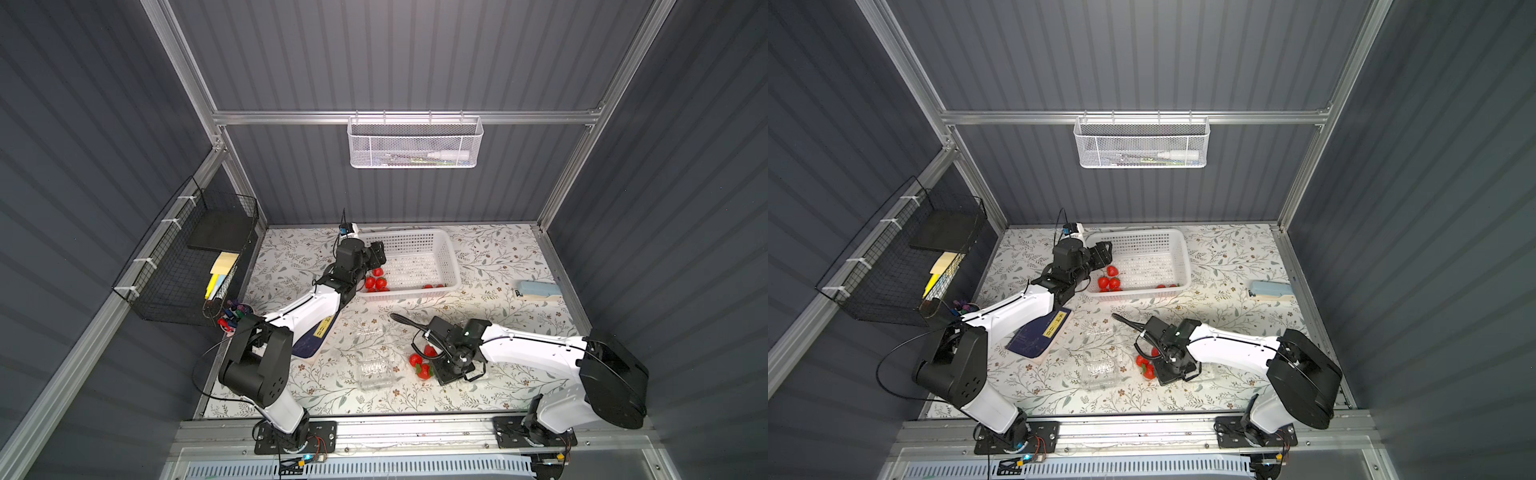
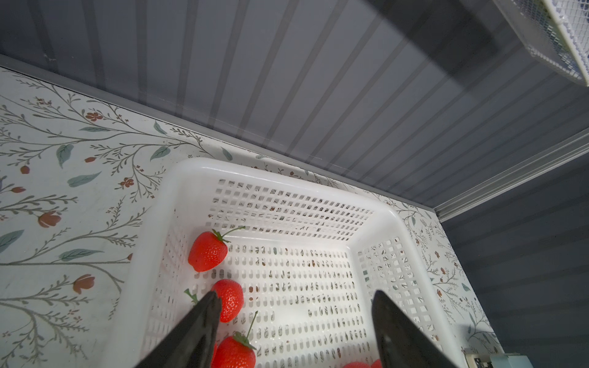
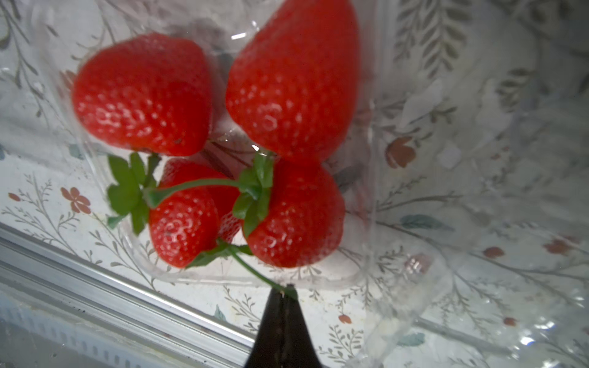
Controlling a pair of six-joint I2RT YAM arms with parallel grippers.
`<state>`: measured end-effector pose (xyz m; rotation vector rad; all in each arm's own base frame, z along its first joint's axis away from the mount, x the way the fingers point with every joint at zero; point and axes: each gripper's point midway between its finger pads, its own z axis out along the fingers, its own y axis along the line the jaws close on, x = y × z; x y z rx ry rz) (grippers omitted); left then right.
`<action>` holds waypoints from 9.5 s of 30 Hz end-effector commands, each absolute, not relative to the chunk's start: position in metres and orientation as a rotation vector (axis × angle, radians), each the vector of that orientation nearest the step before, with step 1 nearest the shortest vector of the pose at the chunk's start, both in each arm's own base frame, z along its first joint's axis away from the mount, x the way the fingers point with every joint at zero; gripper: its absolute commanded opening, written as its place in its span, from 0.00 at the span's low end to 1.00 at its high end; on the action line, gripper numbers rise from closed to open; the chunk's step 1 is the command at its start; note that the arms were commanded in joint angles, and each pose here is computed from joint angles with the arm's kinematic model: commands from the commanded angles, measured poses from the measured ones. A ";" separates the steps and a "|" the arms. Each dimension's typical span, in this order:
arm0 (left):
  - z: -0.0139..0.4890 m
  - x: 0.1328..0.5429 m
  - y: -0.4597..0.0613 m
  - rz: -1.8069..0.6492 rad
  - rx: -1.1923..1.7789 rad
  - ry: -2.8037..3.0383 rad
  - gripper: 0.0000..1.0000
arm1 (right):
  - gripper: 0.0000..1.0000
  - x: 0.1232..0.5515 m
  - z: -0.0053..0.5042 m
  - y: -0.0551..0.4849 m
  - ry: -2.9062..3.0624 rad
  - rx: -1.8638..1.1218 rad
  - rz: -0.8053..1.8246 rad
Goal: Pack strawberries into containers
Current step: Adjust the strawberry in the packing box, then move the basket to the center of the board, then close the packing box at the center of the board.
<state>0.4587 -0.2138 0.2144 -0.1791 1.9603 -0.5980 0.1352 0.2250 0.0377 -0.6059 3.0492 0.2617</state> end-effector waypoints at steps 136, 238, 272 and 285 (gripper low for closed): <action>0.154 0.360 -0.278 -0.795 0.088 2.097 0.71 | 0.43 0.302 0.048 0.289 2.603 -0.402 0.847; 0.096 0.305 -0.257 -1.295 0.147 2.109 0.64 | 0.04 0.338 0.072 0.313 2.246 -0.487 1.035; 0.080 0.321 -0.250 -1.135 0.105 2.168 0.25 | 0.46 0.299 0.107 0.276 2.318 -0.402 0.974; 0.095 0.325 -0.254 -1.152 0.108 2.137 0.25 | 0.00 0.205 0.056 0.268 2.632 -0.425 0.845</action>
